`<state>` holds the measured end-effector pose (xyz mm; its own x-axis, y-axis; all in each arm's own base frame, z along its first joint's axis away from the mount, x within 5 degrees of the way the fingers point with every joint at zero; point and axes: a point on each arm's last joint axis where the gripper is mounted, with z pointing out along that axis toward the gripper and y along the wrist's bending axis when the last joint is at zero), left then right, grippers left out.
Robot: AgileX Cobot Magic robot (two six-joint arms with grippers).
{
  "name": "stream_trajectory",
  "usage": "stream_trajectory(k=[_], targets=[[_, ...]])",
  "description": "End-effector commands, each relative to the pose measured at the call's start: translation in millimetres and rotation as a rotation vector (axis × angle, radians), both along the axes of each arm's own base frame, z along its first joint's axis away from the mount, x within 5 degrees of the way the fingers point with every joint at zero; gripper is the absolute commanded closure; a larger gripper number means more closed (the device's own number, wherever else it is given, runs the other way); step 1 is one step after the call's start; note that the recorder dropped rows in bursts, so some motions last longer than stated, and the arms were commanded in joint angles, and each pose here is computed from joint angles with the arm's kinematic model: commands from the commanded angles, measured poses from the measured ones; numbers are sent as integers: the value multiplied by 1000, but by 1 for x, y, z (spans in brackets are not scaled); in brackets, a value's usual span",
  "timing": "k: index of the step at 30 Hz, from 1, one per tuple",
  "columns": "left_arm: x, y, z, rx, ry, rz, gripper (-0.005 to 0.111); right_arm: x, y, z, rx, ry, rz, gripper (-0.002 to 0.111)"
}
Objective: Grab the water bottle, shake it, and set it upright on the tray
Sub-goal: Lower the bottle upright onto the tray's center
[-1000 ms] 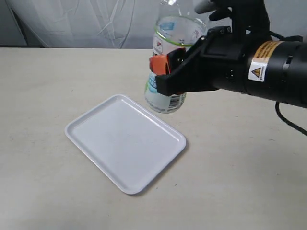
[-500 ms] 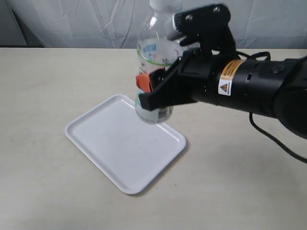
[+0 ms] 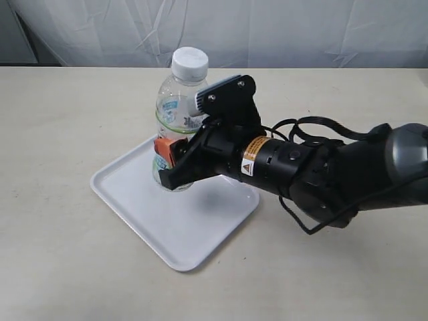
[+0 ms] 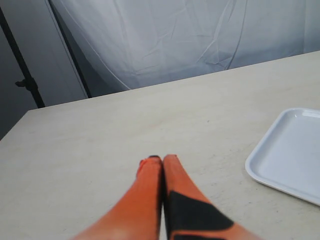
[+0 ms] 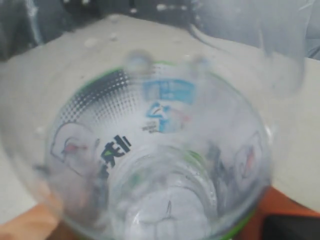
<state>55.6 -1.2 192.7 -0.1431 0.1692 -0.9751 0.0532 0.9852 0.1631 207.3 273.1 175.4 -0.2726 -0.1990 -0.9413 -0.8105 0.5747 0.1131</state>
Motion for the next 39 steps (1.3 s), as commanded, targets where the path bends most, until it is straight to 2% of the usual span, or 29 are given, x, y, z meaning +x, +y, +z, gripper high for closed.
stream_trajectory(k=[1,7,13,34,36,39], targets=[[0,0,-1,-6,1,0,106,7,11,-5,26,-46,20,109],[0,0,-1,-6,1,0,106,15,21,-19,-21,-31,27,109],[0,0,-1,-6,1,0,106,16,22,-26,-100,-138,75,109],[0,0,-1,-4,1,0,106,16,21,-32,-138,-116,78,109],[0,0,-1,-4,1,0,106,16,21,-32,-138,-116,78,104],[0,0,-1,-4,1,0,106,16,21,-32,-138,-116,78,83]])
